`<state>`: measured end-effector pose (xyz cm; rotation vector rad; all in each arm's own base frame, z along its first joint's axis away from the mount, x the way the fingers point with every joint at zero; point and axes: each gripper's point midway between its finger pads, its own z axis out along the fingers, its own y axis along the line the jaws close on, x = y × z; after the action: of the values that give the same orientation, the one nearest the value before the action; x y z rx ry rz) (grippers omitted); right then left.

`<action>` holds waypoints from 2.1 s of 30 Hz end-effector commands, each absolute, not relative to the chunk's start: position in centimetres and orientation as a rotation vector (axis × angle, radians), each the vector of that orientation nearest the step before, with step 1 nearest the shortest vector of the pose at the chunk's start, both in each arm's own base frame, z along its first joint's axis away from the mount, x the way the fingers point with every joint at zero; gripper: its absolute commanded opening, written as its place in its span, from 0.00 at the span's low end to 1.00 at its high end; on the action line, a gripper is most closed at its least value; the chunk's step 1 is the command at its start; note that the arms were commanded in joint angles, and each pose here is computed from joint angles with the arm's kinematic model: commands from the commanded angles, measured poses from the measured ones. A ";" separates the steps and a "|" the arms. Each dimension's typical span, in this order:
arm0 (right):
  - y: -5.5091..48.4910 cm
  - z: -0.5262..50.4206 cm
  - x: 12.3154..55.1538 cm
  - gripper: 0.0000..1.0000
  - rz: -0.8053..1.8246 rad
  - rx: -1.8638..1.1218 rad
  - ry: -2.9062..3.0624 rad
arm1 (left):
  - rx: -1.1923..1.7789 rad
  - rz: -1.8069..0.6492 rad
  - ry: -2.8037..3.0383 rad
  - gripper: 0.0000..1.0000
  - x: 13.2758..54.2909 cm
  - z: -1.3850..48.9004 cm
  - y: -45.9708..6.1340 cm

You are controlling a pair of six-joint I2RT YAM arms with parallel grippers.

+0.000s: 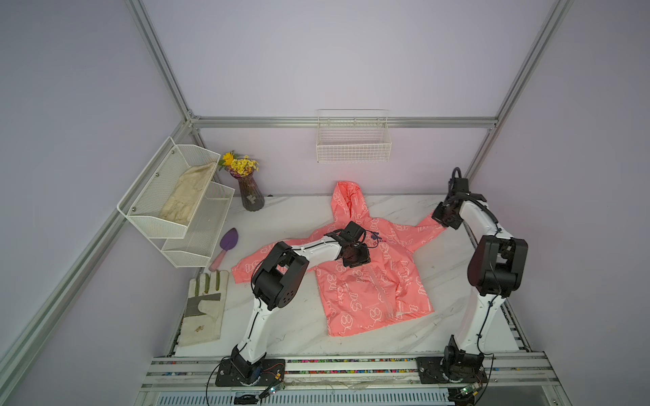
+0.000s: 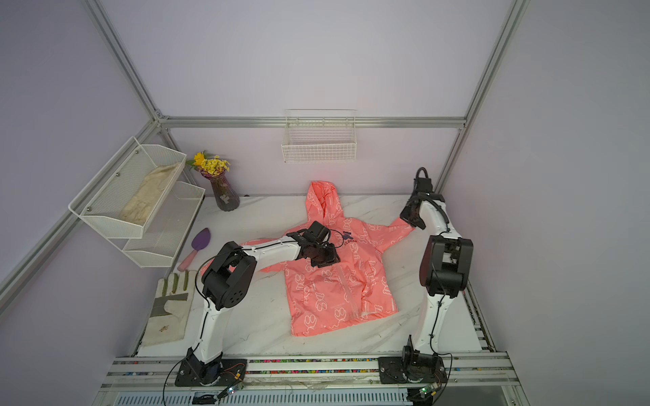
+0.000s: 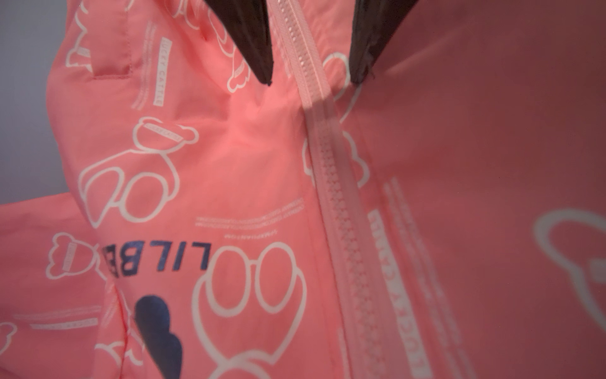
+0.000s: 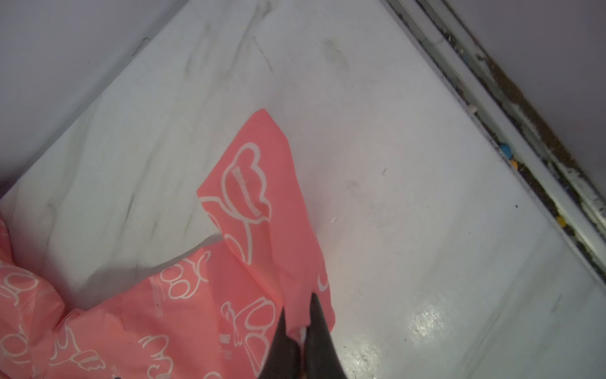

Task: Unzip the jacket
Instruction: Flatten out the jacket at the center of the board.

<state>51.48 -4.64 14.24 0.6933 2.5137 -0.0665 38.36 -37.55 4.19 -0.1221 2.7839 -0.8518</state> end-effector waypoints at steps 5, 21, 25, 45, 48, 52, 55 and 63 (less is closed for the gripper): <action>11.3 6.2 49.8 0.06 -0.093 0.243 2.842 | -0.185 -0.780 2.642 0.50 38.7 8.7 -34.2; 10.4 15.2 52.3 0.60 0.626 0.478 2.581 | -0.204 -0.691 2.569 0.59 38.6 10.5 -30.9; 7.3 11.6 53.2 0.56 0.627 0.579 2.594 | -0.181 -0.698 2.608 0.60 38.4 9.9 -31.4; 6.3 3.7 54.1 0.54 0.687 0.547 2.683 | -0.180 -0.705 2.746 0.60 37.5 6.3 -32.3; 6.4 3.0 53.8 0.56 0.662 0.519 2.715 | -0.179 -0.707 2.749 0.59 37.5 6.1 -32.4; 7.1 1.8 53.1 0.59 0.568 0.452 2.782 | -0.179 -0.707 2.750 0.59 37.7 6.1 -32.5; 7.9 1.3 52.9 0.58 0.557 0.426 2.801 | -0.179 -0.706 2.753 0.59 37.8 6.0 -32.6; 7.6 4.2 53.3 0.20 0.450 0.388 2.789 | -0.185 -0.689 2.756 0.58 37.8 5.8 -32.2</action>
<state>54.11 7.93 3.77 0.3921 2.7459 0.5269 36.45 -31.57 4.42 -0.2155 2.7993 -0.6609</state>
